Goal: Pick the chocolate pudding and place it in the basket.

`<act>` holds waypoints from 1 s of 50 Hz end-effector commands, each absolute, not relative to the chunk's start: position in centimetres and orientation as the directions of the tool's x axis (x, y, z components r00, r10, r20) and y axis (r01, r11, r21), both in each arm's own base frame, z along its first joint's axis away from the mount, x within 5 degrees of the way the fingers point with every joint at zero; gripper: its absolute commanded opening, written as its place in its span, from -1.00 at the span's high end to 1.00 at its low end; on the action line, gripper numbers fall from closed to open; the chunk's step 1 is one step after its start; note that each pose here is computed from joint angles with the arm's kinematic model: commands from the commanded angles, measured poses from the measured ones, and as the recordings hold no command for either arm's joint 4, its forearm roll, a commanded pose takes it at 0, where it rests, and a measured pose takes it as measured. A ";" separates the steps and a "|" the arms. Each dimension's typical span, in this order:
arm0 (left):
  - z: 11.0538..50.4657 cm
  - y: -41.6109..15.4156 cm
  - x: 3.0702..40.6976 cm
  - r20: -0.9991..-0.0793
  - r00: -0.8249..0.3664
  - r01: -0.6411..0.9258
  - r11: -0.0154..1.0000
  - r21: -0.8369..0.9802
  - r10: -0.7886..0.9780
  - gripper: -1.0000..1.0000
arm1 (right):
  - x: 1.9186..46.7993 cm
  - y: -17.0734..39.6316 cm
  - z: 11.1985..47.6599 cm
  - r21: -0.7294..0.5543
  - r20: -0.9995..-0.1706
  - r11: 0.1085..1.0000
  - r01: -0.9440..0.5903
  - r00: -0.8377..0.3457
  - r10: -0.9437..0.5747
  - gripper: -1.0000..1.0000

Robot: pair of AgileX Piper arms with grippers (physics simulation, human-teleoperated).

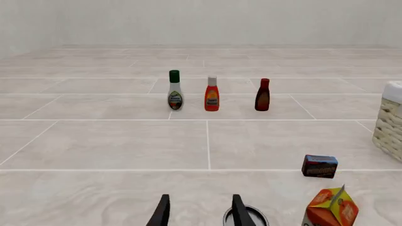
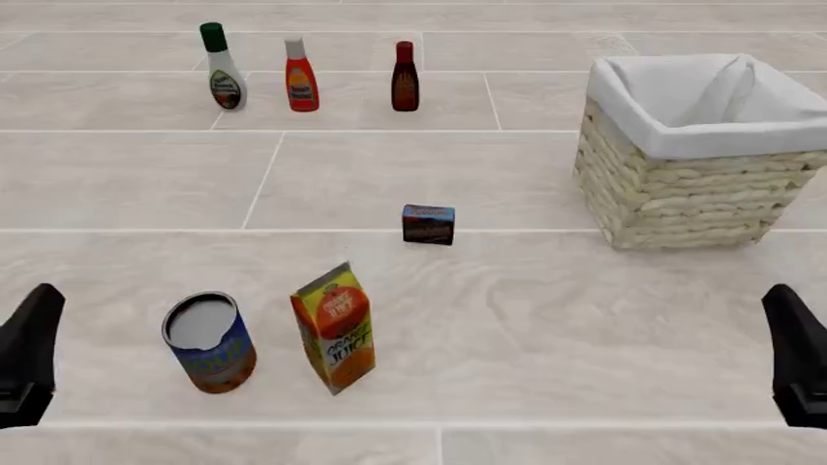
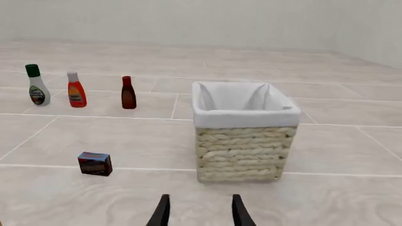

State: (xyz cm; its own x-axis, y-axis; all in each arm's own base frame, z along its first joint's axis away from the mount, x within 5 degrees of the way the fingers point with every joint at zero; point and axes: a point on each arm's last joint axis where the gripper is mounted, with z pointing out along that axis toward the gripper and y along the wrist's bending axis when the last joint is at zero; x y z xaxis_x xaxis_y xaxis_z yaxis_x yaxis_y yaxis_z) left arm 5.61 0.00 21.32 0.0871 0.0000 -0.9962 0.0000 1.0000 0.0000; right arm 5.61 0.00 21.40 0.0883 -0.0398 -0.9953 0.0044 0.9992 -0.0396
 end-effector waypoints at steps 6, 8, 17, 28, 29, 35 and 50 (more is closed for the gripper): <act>21.3 0.0 5.6 -0.996 0.087 0.000 1.000 0.000 0.000 -1.00 | 5.4 0.2 22.8 -0.031 -0.990 0.999 -0.035 0.141 -0.025 -1.00; 21.3 0.0 5.6 -0.996 0.087 0.000 1.000 0.000 0.000 -1.00 | 5.3 0.2 22.9 -0.033 -0.989 0.999 -0.039 0.143 -0.027 -1.00; 21.3 0.0 5.6 -0.996 0.087 0.000 1.000 0.000 0.000 -1.00 | 5.3 0.4 23.8 -0.058 -0.992 0.996 -0.063 0.119 -0.050 -1.00; 21.3 0.0 5.6 -0.996 0.087 0.000 1.000 0.000 0.000 -1.00 | 7.6 0.9 25.2 -0.088 -0.990 0.990 -0.112 0.121 -0.074 -1.00; 21.3 0.0 5.6 -0.996 0.087 0.000 1.000 0.000 0.000 -1.00 | 7.8 1.0 25.2 -0.088 -0.990 0.989 -0.118 0.120 -0.074 -1.00; 21.3 0.0 5.6 -0.996 0.087 0.000 1.000 0.000 0.000 -1.00 | 9.1 1.6 25.9 -0.097 -0.991 0.982 -0.160 0.110 -0.080 -1.00; 21.3 0.0 5.6 -0.996 0.087 0.000 1.000 0.000 0.000 -1.00 | 12.8 3.2 26.6 -0.109 -0.994 0.965 -0.241 0.032 -0.104 -1.00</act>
State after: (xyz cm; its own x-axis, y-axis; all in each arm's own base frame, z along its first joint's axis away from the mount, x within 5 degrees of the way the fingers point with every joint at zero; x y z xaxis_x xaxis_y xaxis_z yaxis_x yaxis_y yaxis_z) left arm 5.61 0.00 21.32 0.0871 0.0000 -0.9962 0.0000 1.0000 0.0000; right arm 10.40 2.08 26.24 0.0728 -0.0800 -0.9941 -0.1905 0.9773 -0.0926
